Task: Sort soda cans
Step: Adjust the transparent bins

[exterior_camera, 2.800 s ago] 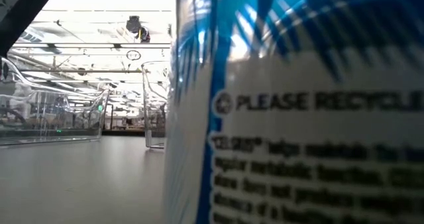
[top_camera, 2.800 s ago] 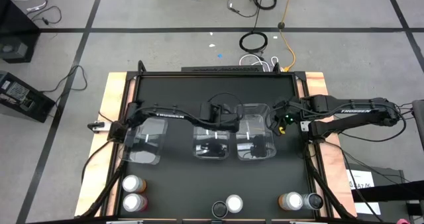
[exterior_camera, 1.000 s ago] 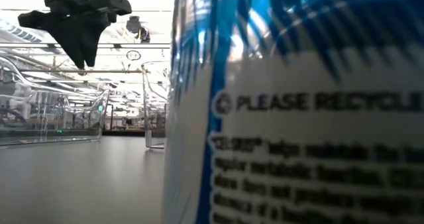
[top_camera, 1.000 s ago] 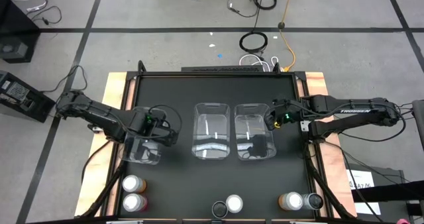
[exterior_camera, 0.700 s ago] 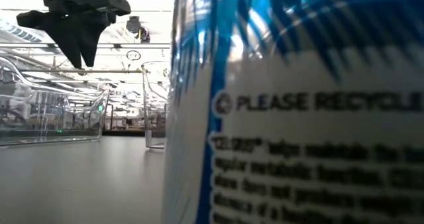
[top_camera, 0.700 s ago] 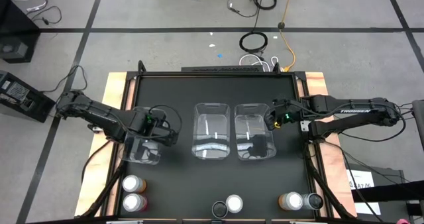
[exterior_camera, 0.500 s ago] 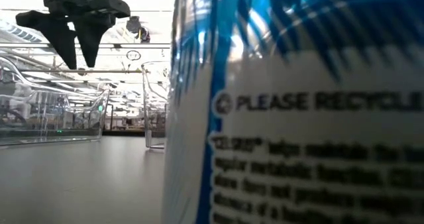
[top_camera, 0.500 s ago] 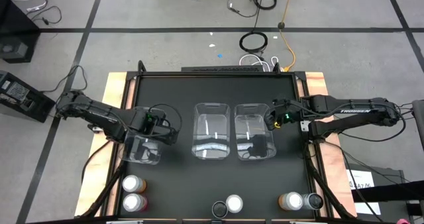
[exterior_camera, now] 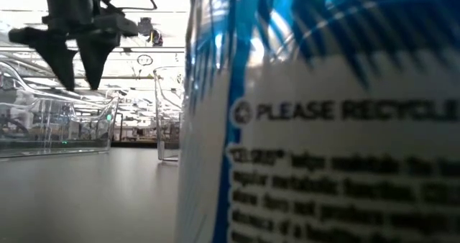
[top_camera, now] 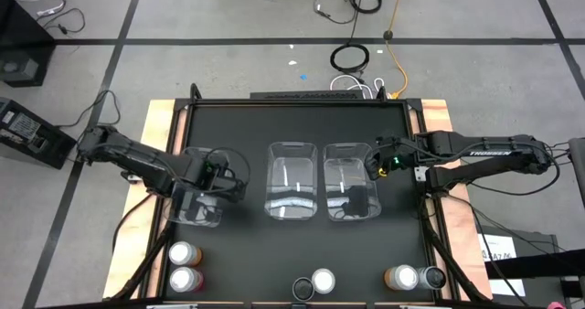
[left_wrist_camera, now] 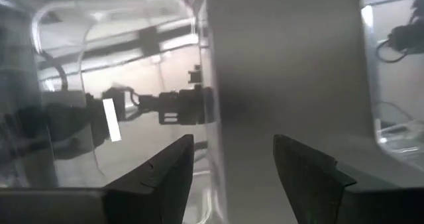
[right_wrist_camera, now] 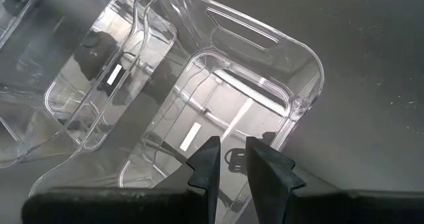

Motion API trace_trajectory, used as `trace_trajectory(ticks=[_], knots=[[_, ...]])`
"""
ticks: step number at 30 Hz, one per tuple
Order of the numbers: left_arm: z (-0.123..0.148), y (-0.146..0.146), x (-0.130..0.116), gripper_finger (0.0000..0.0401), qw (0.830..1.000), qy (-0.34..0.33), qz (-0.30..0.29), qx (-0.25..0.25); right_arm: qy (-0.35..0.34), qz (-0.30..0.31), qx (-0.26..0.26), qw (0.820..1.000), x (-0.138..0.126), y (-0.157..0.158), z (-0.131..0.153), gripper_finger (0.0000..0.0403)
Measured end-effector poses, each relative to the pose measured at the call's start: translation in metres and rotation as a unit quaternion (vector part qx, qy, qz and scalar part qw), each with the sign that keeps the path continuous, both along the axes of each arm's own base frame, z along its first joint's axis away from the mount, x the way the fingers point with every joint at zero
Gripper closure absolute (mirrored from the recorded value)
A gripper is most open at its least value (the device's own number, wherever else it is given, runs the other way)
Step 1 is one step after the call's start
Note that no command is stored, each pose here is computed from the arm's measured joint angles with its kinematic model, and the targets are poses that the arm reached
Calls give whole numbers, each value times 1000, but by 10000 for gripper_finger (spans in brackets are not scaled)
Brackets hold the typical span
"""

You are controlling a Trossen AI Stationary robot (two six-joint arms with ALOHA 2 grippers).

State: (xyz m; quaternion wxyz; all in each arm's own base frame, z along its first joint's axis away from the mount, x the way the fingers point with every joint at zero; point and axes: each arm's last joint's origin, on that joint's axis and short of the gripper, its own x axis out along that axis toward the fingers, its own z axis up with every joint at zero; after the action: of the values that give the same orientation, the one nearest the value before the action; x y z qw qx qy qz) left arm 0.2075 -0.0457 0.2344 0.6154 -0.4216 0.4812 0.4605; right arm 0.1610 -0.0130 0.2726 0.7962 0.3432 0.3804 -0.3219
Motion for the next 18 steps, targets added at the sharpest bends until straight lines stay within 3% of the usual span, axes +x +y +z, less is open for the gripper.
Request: trace_trajectory(ticks=[7,12,15,18], knots=[[-20,-1,2,184,1000,-27,-3,-7,0,0,0,1000,0,0,0,337],[-29,0,-3,189,1000,-11,-1,-12,0,0,0,1000,0,0,0,337],[-29,0,-3,215,1000,-9,-1,-14,0,0,0,1000,0,0,0,337],[-29,0,-3,264,1000,-9,-1,-13,0,0,0,1000,0,0,0,337]])
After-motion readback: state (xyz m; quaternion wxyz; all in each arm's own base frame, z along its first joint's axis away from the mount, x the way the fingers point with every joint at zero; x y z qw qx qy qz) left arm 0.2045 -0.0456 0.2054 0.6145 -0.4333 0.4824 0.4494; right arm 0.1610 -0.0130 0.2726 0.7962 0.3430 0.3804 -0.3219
